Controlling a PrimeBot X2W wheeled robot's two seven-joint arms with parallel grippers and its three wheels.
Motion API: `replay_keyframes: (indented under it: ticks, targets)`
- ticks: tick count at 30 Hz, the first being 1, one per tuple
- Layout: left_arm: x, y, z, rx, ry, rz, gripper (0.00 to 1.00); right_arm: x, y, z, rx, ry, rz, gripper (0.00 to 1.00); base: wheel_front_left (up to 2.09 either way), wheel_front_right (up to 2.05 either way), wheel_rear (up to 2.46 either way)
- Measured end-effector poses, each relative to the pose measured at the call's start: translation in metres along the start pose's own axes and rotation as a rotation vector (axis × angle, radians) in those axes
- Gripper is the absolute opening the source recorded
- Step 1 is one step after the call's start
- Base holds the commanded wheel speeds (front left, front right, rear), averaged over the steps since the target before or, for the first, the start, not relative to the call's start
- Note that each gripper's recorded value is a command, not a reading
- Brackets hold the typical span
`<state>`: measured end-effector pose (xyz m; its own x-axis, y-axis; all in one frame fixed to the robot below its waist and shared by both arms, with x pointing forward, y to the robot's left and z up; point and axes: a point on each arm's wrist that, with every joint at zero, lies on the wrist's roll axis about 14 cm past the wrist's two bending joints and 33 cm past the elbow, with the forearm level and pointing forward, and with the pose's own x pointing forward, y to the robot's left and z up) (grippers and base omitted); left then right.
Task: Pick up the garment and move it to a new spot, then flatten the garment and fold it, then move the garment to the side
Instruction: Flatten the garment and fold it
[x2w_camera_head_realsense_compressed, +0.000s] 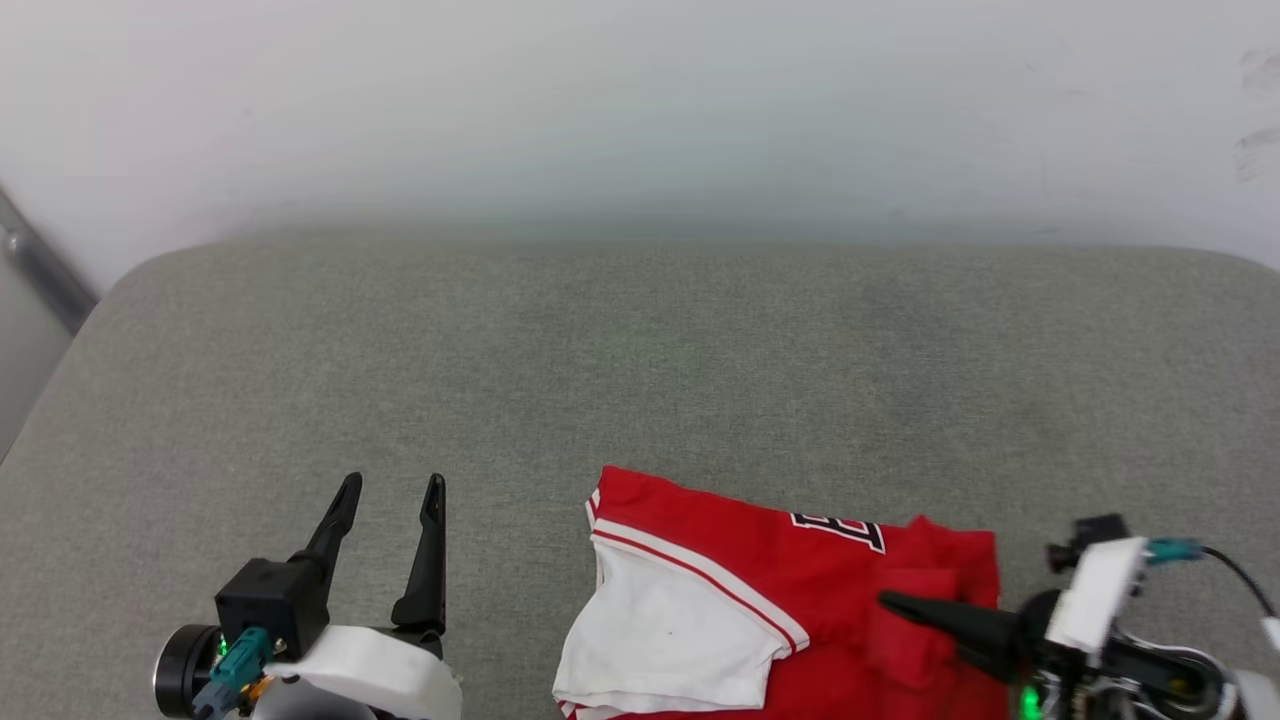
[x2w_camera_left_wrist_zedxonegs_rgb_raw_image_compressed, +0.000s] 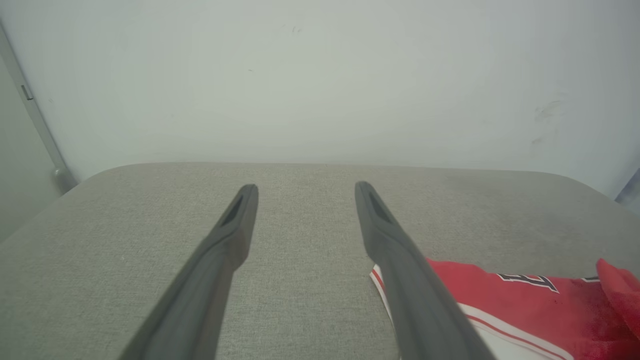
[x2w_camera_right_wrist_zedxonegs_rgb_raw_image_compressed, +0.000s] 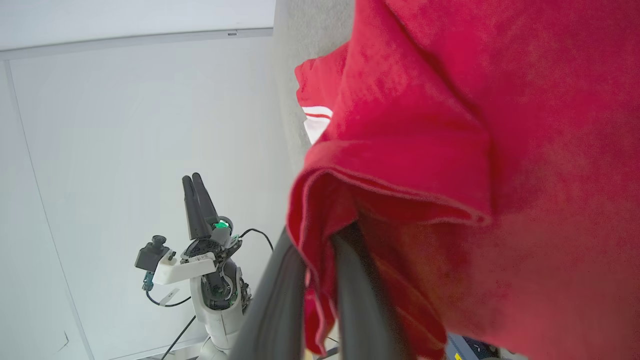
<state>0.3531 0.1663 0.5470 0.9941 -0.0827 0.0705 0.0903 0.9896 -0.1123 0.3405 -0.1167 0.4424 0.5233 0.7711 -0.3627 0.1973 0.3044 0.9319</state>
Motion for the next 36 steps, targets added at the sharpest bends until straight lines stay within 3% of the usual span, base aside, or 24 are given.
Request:
replay_keyframes:
  ticks: [7,12,14,16,22,27,31,36]
  targets:
    - [0.002,0.005,0.0,0.008,0.009,0.009,1.0,0.069,0.038,-0.045,-0.025,0.134,0.111,0.0,0.0,0.0,0.0]
    - [0.003,0.012,0.0,0.004,0.011,0.032,1.0,0.107,0.052,-0.068,-0.111,0.178,0.097,0.0,0.0,0.0,0.0]
    - [0.003,0.015,-0.004,0.003,0.021,0.04,1.0,0.117,0.053,-0.074,-0.132,0.192,0.089,0.25,0.0,0.0,0.0]
    - [0.003,0.018,-0.007,0.006,0.029,0.048,1.0,0.125,0.051,-0.076,-0.167,0.181,0.065,1.0,0.0,0.0,0.0]
    - [0.007,0.021,-0.01,0.007,0.034,0.053,1.0,0.14,0.05,-0.075,-0.339,0.16,0.003,1.0,0.0,0.0,0.0]
    - [0.009,0.018,-0.011,-0.001,0.032,0.048,1.0,0.136,0.06,-0.061,-0.681,0.116,-0.042,1.0,0.0,0.0,0.0]
    - [0.008,0.015,-0.012,-0.012,0.03,0.046,1.0,0.114,0.04,-0.017,-0.944,-0.004,-0.185,1.0,0.0,0.0,0.0]
    - [0.01,0.016,-0.006,-0.003,0.01,0.049,1.0,0.073,0.036,0.046,-1.08,-0.26,-0.281,1.0,0.0,0.0,0.0]
